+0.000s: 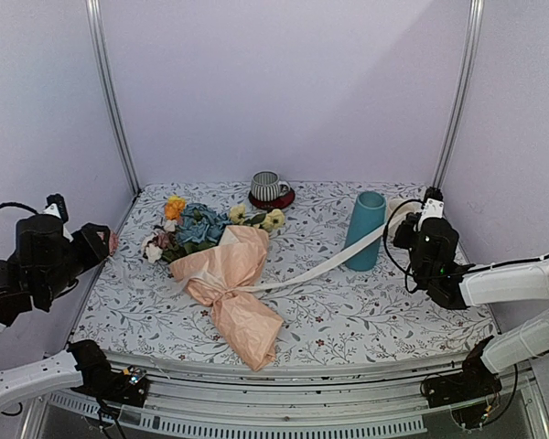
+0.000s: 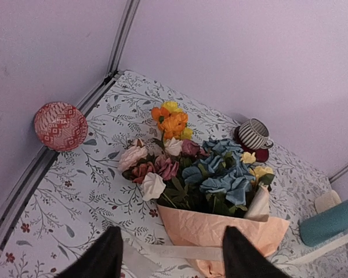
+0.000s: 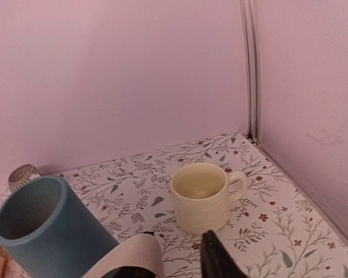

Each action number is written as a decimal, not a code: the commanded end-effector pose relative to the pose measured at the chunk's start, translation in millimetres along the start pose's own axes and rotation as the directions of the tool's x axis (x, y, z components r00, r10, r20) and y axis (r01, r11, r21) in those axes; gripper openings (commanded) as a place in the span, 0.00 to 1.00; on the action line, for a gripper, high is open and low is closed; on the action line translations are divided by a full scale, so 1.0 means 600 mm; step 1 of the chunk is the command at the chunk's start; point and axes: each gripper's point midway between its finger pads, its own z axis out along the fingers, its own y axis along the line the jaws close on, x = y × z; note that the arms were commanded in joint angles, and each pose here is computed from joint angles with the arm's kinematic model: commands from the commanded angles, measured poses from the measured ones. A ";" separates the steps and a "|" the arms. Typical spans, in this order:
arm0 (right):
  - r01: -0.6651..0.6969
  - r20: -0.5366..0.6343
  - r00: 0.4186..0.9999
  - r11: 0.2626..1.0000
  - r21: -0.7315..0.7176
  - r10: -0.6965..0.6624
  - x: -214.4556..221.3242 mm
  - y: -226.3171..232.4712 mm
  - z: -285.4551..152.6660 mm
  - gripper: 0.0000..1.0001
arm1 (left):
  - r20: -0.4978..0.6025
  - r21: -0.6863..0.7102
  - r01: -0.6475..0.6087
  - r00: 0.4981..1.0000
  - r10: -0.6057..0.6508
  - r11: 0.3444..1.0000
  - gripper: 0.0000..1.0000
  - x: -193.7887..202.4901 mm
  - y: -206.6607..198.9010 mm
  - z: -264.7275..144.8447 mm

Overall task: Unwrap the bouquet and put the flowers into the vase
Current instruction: Untie the ribbon from the tied bouquet, then untie the half-tied ribbon from the folded wrapping paper.

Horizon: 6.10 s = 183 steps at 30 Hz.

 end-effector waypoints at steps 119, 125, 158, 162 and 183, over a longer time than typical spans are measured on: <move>-0.094 -0.307 0.759 0.370 -0.924 -0.575 0.330 0.492 -0.286 0.49 | -0.322 0.589 -0.355 0.722 0.613 0.726 0.30 0.466 -0.225 0.133; -0.101 -0.313 0.754 0.368 -0.924 -0.578 0.335 0.492 -0.289 0.49 | -0.322 0.586 -0.359 0.719 0.615 0.726 0.38 0.476 -0.231 0.156; -0.044 -0.286 0.773 0.402 -0.914 -0.566 0.298 0.474 -0.281 0.56 | -0.419 0.488 -0.126 0.834 0.359 0.864 0.17 0.443 -0.149 0.115; -0.031 -0.221 0.829 0.353 -0.935 -0.513 0.239 0.487 -0.290 0.64 | -0.368 0.557 -0.131 0.846 0.386 0.820 0.35 0.424 -0.174 0.104; 0.094 -0.014 0.847 0.175 -0.980 -0.532 0.221 0.568 -0.291 0.65 | -0.310 0.650 -0.221 0.797 0.519 0.727 0.42 0.443 -0.236 0.120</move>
